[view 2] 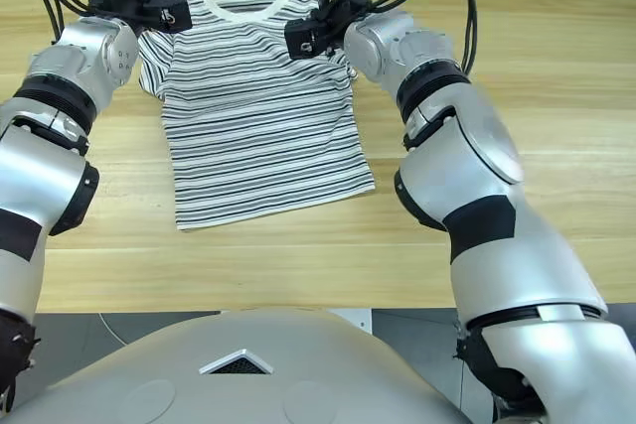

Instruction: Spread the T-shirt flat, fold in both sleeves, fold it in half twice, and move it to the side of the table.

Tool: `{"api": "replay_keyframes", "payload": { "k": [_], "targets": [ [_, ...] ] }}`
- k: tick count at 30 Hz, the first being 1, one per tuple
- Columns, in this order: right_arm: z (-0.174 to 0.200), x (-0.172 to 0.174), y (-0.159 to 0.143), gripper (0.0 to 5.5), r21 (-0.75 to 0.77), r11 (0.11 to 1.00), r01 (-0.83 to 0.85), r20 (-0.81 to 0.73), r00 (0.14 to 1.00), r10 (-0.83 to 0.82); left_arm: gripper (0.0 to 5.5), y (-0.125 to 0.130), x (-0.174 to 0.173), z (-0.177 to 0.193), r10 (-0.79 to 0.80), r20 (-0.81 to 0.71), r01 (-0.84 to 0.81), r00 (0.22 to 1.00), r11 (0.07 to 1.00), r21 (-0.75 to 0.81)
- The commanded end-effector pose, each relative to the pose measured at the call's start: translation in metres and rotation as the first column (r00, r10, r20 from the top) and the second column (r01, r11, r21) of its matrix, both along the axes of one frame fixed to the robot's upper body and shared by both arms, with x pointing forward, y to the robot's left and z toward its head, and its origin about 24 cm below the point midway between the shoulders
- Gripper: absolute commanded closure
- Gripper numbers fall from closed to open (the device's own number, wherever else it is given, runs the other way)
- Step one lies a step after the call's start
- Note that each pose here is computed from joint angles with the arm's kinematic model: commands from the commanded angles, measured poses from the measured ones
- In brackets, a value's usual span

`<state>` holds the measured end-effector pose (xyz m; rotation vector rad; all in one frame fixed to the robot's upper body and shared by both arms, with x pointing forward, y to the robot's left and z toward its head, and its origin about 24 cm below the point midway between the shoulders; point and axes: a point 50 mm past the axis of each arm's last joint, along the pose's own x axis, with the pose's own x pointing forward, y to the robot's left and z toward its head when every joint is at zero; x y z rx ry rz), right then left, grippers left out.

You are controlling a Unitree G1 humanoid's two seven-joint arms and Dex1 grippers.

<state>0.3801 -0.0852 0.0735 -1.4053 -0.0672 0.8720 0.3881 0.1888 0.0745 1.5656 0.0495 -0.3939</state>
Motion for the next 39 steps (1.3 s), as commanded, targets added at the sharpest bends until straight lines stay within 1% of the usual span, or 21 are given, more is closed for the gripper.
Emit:
{"api": "replay_keyframes", "payload": {
  "k": [1,2,3,5,8,10,12,14,17,19,22,24,28,31,34,39],
  "targets": [
    [-0.034,-0.050,-0.046,2.67,0.343,0.938,-0.052,-0.638,0.720,0.274,2.91,-0.025,-0.069,-0.067,-0.402,-0.446,0.303,0.800,0.912,-0.277],
    [-0.036,-0.054,-0.052,2.67,0.332,0.941,-0.064,-0.659,0.698,0.280,2.91,-0.029,-0.078,-0.070,-0.444,-0.462,0.345,0.768,0.894,-0.286],
    [-0.037,-0.055,-0.054,2.67,0.330,0.942,-0.055,-0.665,0.695,0.273,2.91,-0.031,-0.083,-0.070,-0.467,-0.461,0.377,0.755,0.884,-0.277],
    [-0.039,-0.055,-0.056,2.67,0.333,0.942,-0.038,-0.673,0.690,0.266,2.91,-0.031,-0.087,-0.072,-0.465,-0.453,0.416,0.760,0.885,-0.210],
    [-0.044,-0.060,-0.058,2.67,0.324,0.945,-0.031,-0.696,0.669,0.260,2.91,-0.028,-0.092,-0.077,-0.442,-0.464,0.427,0.768,0.893,-0.143],
    [-0.049,-0.064,-0.063,2.67,0.284,0.958,-0.027,-0.713,0.662,0.230,2.91,-0.023,-0.098,-0.085,-0.417,-0.488,0.431,0.767,0.898,-0.090],
    [-0.058,-0.070,-0.071,2.67,0.212,0.977,-0.038,-0.741,0.646,0.186,2.91,-0.020,-0.104,-0.090,-0.420,-0.506,0.457,0.754,0.888,-0.056],
    [-0.065,-0.081,-0.082,2.67,0.150,0.985,-0.087,-0.784,0.596,0.172,2.91,-0.020,-0.112,-0.091,-0.444,-0.534,0.501,0.720,0.864,-0.043],
    [-0.068,-0.097,-0.093,2.67,0.119,0.980,-0.161,-0.834,0.519,0.186,2.91,-0.017,-0.129,-0.090,-0.475,-0.596,0.581,0.647,0.814,-0.018],
    [-0.065,-0.102,-0.094,2.67,0.124,0.974,-0.190,-0.839,0.504,0.205,2.91,-0.016,-0.136,-0.088,-0.485,-0.615,0.622,0.621,0.783,0.010],
    [-0.057,-0.106,-0.086,2.67,0.166,0.966,-0.197,-0.830,0.501,0.245,2.91,-0.019,-0.130,-0.082,-0.480,-0.590,0.613,0.649,0.790,0.033],
    [-0.054,-0.106,-0.085,2.67,0.169,0.965,-0.202,-0.824,0.507,0.251,2.91,-0.020,-0.129,-0.080,-0.482,-0.588,0.614,0.650,0.788,0.034],
    [-0.041,-0.095,-0.070,2.67,0.262,0.951,-0.167,-0.747,0.589,0.309,2.91,-0.024,-0.117,-0.075,-0.485,-0.528,0.594,0.697,0.803,0.046],
    [-0.027,-0.084,-0.061,2.67,0.319,0.934,-0.162,-0.683,0.644,0.345,2.91,-0.023,-0.113,-0.075,-0.480,-0.521,0.591,0.706,0.804,0.060],
    [-0.015,-0.074,-0.063,2.67,0.317,0.935,-0.159,-0.647,0.684,0.336,2.91,-0.025,-0.114,-0.067,-0.501,-0.516,0.612,0.695,0.789,0.056],
    [0.014,-0.053,-0.071,2.67,0.342,0.932,-0.120,-0.578,0.755,0.309,2.91,-0.031,-0.120,-0.044,-0.550,-0.486,0.644,0.679,0.764,0.035]
  ]
}}
